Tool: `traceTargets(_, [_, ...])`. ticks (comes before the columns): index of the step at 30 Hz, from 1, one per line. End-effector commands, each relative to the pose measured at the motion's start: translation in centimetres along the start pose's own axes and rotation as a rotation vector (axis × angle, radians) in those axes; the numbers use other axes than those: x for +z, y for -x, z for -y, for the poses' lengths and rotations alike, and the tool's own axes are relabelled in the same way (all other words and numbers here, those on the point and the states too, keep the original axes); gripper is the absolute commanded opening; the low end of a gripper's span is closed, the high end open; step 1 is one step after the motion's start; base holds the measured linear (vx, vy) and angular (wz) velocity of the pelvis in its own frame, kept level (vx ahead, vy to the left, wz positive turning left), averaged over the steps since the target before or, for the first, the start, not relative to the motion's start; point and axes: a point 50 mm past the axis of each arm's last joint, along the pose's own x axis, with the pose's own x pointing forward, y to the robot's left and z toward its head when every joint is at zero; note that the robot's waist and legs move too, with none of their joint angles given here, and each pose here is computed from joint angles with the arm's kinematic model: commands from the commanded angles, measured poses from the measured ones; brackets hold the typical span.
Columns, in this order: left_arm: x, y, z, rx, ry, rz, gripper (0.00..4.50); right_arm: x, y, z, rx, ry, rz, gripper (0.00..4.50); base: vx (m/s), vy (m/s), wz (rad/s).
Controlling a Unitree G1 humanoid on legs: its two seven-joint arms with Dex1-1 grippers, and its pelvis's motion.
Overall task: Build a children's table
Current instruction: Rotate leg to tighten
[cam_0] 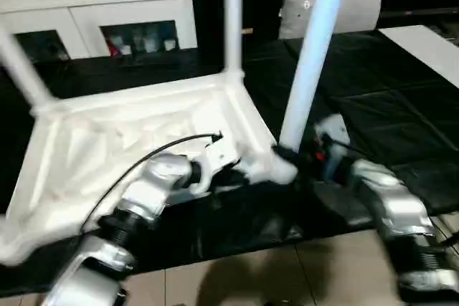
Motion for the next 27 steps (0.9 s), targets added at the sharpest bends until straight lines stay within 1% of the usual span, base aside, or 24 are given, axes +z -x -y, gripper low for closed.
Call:
traceTargets(1, [3.1, -1.4, 1.3, -0.03, -0.053, 0.107, 0.0, -0.9, -1.4, -1.8, 0.05, -0.031, -0.042, 2.55, 0.0, 0.0, 0.0])
traceTargets(5, [3.4, -1.6, 1.3, -0.014, -0.058, 0.108, 0.0, -0.5, -1.2, -2.2, 0.066, -0.014, -0.023, 3.03, 0.0, 0.0, 0.0])
traceTargets(6, [3.4, -1.6, 1.3, -0.014, -0.058, 0.108, 0.0, -0.5, -1.2, -2.2, 0.066, -0.014, -0.023, 3.03, 0.0, 0.0, 0.0])
traceTargets(7, [3.2, -1.3, 1.0, -0.002, -0.071, 0.099, 0.0, -0.3, -0.8, -2.1, 0.064, -0.005, -0.012, 3.16, 0.0, 0.0, 0.0])
traceTargets(8, [3.1, -1.1, 0.8, 0.002, -0.078, 0.095, 0.0, -0.2, -0.6, -2.0, 0.064, 0.0, -0.006, 3.16, 0.0, 0.0, 0.0])
traceTargets(9, [2.9, -0.8, 0.5, 0.003, -0.089, 0.091, 0.0, -0.1, -0.1, -1.9, 0.081, 0.005, 0.004, 3.35, 0.0, 0.0, 0.0])
traceTargets(10, [2.7, -0.6, 0.3, 0.005, -0.096, 0.087, 0.0, 0.0, 0.3, -1.8, 0.099, 0.013, 0.013, 3.35, 0.0, 0.0, 0.0])
traceTargets(12, [2.4, -0.2, 0.0, -0.001, -0.103, 0.076, 0.0, 0.1, 1.1, -1.5, 0.135, 0.036, 0.018, 3.57, 0.0, 0.0, 0.0])
traceTargets(14, [2.1, 0.0, -0.1, -0.017, -0.113, 0.068, 0.0, 0.2, 1.7, -1.3, 0.164, 0.055, 0.013, 3.69, 0.0, 0.0, 0.0])
traceTargets(15, [1.8, 0.4, -0.2, -0.043, -0.13, 0.048, 0.0, 0.2, 2.6, -0.8, 0.204, 0.077, -0.001, 3.8, 0.0, 0.0, 0.0])
traceTargets(17, [1.3, 0.8, -0.3, -0.072, -0.151, 0.025, 0.0, 0.4, 3.6, -0.2, 0.246, 0.088, -0.012, 3.99, 0.0, 0.0, 0.0])
traceTargets(19, [1.2, 1.0, -0.4, -0.087, -0.159, 0.017, 0.0, 0.5, 4.1, 0.0, 0.271, 0.089, -0.02, 4.13, 0.0, 0.0, 0.0])
traceTargets(20, [1.1, 1.1, -0.4, -0.107, -0.172, 0.012, 0.0, 0.6, 4.6, 0.1, 0.302, 0.095, -0.03, 4.25, 0.0, 0.0, 0.0])
traceTargets(21, [0.9, 1.5, -0.4, -0.156, -0.198, 0.003, 0.0, 0.7, 5.5, 0.3, 0.367, 0.121, -0.062, 4.36, 0.0, 0.0, 0.0])
traceTargets(22, [0.9, 1.5, -0.4, -0.157, -0.199, 0.003, 0.0, 0.7, 5.5, 0.3, 0.368, 0.121, -0.062, 4.36, 0.0, 0.0, 0.0])
traceTargets(24, [0.6, 1.8, -0.3, -0.217, -0.234, -0.001, 0.0, 0.6, 6.1, 0.3, 0.417, 0.153, -0.101, 4.36, 0.0, 0.0, 0.0])
traceTargets(27, [0.4, 2.1, -0.2, -0.282, -0.263, -0.012, 0.0, 0.6, 6.7, 0.4, 0.475, 0.175, -0.131, 4.36, 0.0, 0.0, 0.0])
